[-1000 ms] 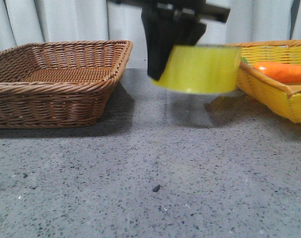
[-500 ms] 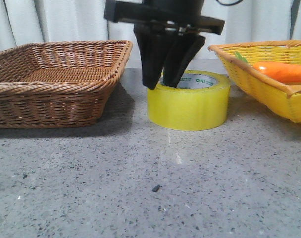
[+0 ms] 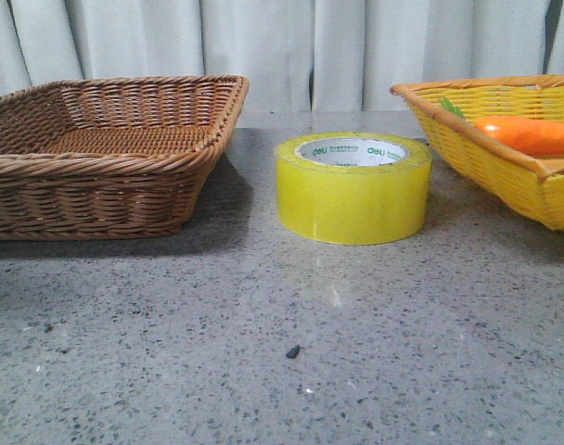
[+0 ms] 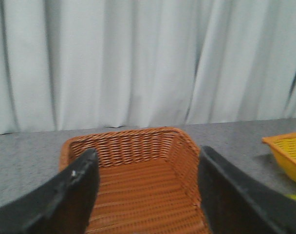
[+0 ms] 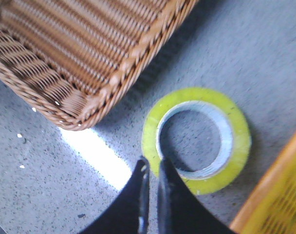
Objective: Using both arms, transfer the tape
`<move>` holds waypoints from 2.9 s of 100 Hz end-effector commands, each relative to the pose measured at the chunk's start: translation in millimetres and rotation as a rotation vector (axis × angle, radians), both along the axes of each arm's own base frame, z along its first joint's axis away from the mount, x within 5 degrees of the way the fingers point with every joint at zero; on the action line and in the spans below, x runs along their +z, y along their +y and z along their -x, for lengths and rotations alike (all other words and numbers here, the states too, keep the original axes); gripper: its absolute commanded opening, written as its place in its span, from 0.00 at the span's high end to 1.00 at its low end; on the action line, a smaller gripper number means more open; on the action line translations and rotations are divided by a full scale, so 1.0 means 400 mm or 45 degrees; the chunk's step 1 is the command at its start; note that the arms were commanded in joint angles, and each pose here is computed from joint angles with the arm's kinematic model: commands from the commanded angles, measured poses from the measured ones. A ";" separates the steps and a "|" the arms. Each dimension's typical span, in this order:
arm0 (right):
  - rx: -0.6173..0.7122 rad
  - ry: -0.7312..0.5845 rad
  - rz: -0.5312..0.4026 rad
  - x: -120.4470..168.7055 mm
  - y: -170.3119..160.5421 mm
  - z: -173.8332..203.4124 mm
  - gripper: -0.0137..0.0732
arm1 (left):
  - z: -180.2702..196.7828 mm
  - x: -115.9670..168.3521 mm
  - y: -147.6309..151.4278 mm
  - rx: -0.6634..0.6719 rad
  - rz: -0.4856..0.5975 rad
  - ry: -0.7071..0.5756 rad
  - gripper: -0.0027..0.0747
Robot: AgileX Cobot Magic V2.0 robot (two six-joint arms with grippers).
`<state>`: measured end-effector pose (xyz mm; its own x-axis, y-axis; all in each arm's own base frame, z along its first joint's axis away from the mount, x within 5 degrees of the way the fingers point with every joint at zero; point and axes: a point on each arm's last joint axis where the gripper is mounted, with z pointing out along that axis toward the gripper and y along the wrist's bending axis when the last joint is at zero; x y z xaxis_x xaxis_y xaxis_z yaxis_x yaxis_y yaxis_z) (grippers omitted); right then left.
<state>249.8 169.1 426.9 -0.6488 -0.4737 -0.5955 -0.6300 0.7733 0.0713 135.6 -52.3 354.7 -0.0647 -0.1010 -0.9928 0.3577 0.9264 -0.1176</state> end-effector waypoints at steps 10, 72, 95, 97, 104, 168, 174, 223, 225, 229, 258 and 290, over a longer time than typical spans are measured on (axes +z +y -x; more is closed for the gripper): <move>-0.042 -0.427 -0.172 0.166 -0.080 0.098 0.93 | -0.061 0.083 -0.098 -0.188 0.005 -0.071 0.45; -0.088 -0.714 -0.257 0.285 -0.216 0.292 0.93 | -0.184 0.003 -0.528 -0.729 -0.444 0.382 0.34; -0.088 -0.700 -0.244 0.283 -0.224 0.304 0.93 | -0.213 -0.066 -0.625 -0.799 -0.584 0.541 0.34; -0.088 -0.697 -0.243 0.283 -0.224 0.304 0.93 | -0.217 -0.071 -0.630 -0.800 -0.592 0.553 0.34; -0.087 -0.690 -0.238 0.282 -0.224 0.305 0.93 | -0.227 -0.086 -0.648 -0.806 -0.615 0.583 0.34; -0.086 -0.674 -0.227 0.278 -0.225 0.306 0.93 | -0.279 -0.173 -0.716 -0.820 -0.715 0.680 0.57; -0.086 -0.674 -0.227 0.278 -0.225 0.306 0.93 | -0.280 -0.170 -0.717 -0.820 -0.712 0.676 0.61; -0.086 -0.674 -0.227 0.278 -0.225 0.306 0.93 | -0.279 -0.090 -0.718 -0.827 -0.686 0.623 0.99; -0.086 -0.674 -0.227 0.278 -0.225 0.306 0.93 | -0.279 -0.081 -0.717 -0.827 -0.684 0.615 0.99; -0.086 -0.674 -0.227 0.278 -0.225 0.306 0.93 | -0.279 -0.052 -0.714 -0.824 -0.678 0.579 0.99; -0.086 -0.672 -0.226 0.278 -0.225 0.306 0.93 | -0.274 0.157 -0.583 -0.699 -0.636 0.400 0.99; -0.086 -0.674 -0.227 0.278 -0.225 0.306 0.93 | -0.330 0.167 -0.369 -0.449 -0.685 0.669 0.99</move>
<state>133.7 85.0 522.8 -0.3540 -0.3461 -0.8689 -0.5829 0.8081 -0.0844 270.5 -218.8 402.8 -0.4838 0.5452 -0.6846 0.6956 0.7143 0.0772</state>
